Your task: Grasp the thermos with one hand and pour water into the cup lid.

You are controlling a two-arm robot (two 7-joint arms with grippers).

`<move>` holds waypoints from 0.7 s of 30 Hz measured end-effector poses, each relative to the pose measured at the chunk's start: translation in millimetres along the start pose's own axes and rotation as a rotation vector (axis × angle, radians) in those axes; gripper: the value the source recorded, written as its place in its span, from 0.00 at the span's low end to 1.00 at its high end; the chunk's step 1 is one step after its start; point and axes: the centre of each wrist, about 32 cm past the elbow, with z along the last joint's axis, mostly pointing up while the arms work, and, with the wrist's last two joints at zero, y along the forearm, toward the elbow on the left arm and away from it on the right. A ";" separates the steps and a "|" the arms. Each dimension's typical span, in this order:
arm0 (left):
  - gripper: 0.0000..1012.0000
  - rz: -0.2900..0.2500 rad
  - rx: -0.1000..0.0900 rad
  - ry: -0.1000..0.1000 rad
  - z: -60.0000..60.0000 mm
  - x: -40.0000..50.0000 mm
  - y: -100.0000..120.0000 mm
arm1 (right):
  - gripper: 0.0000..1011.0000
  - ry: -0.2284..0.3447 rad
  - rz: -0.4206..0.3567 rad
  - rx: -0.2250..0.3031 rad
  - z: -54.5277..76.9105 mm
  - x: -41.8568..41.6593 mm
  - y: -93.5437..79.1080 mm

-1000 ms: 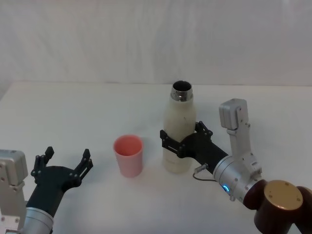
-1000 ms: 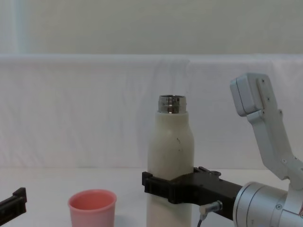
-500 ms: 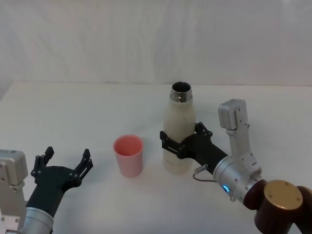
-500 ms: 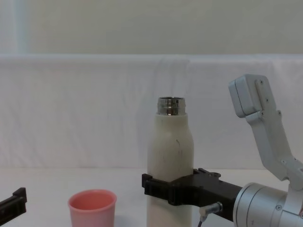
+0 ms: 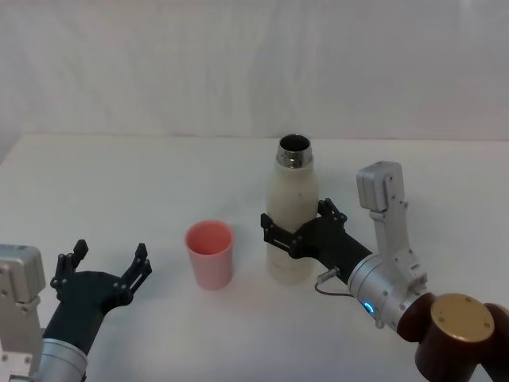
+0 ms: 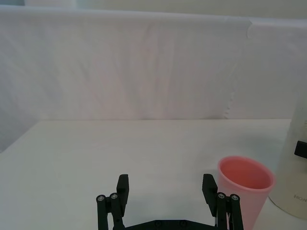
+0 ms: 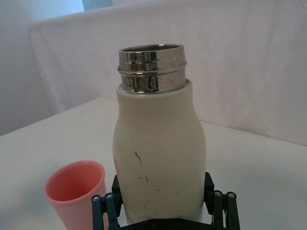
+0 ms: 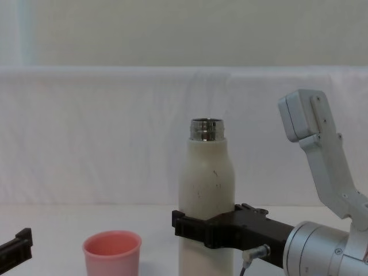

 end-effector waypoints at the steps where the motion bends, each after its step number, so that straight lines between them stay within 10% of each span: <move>1: 0.99 0.000 0.000 0.000 0.0 0.0 0.0 | 0.99 0.000 0.000 0.000 0.0 0.0 0.0; 21: 0.99 0.000 0.000 0.000 0.0 0.0 0.0 | 0.99 -0.005 -0.002 0.021 0.8 -1.2 -5.1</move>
